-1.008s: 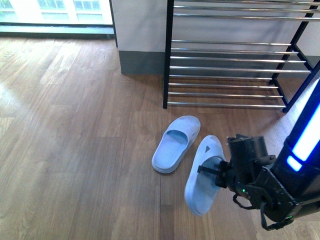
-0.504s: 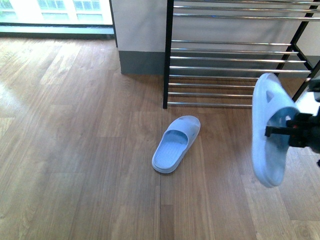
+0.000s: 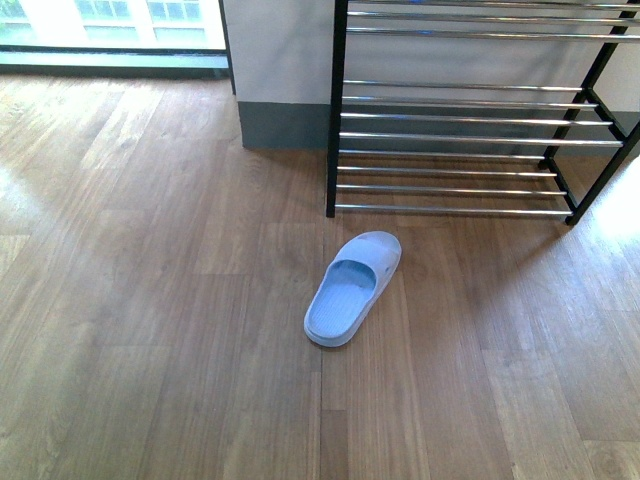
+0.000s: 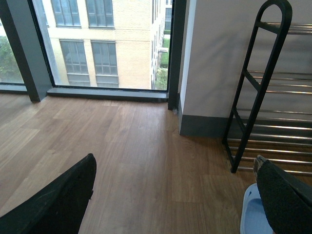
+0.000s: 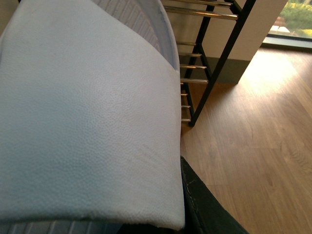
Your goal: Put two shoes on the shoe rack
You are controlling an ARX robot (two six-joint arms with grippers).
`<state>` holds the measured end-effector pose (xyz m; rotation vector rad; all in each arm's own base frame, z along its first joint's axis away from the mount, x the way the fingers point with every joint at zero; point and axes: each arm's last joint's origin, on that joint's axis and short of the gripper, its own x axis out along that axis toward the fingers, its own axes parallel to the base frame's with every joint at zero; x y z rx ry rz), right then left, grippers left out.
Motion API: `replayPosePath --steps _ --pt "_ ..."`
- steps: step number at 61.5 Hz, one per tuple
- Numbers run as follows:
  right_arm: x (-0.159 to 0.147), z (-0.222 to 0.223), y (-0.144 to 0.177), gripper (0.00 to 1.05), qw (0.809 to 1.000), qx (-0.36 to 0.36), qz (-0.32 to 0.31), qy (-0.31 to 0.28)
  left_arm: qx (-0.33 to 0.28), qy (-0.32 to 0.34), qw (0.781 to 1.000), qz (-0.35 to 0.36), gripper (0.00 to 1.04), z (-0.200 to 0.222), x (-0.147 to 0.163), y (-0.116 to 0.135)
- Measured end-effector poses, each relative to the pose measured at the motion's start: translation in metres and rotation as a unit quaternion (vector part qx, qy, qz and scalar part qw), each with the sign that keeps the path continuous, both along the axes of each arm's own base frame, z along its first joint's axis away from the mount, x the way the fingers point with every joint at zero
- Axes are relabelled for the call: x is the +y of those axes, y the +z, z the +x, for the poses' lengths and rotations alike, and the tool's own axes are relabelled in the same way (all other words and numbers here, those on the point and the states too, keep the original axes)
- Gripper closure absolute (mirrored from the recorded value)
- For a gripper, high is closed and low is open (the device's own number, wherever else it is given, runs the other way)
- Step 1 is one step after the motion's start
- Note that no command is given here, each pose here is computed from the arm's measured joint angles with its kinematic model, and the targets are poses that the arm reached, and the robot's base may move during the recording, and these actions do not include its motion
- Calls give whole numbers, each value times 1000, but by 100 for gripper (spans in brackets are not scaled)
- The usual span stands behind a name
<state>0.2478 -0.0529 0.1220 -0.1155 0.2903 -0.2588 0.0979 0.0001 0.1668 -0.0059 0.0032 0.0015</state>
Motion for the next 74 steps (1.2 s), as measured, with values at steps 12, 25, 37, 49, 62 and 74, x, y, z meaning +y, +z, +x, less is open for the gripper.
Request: replayPosePath --steps 12,25,37,49,62,74 --pt "0 0 0 103 1000 0 -1 0 0 0 1000 0 9 0 0 0" --pt "1 0 0 103 1000 0 -1 5 0 1 1000 0 9 0 0 0" --pt "1 0 0 103 1000 0 -1 4 0 0 1000 0 9 0 0 0" --pt "-1 -1 0 103 1000 1 -3 -3 0 -1 1000 0 9 0 0 0" --pt "-1 -1 0 103 1000 1 -3 -3 0 -1 1000 0 9 0 0 0" --pt "-1 0 0 103 1000 1 -3 -2 0 0 1000 0 9 0 0 0"
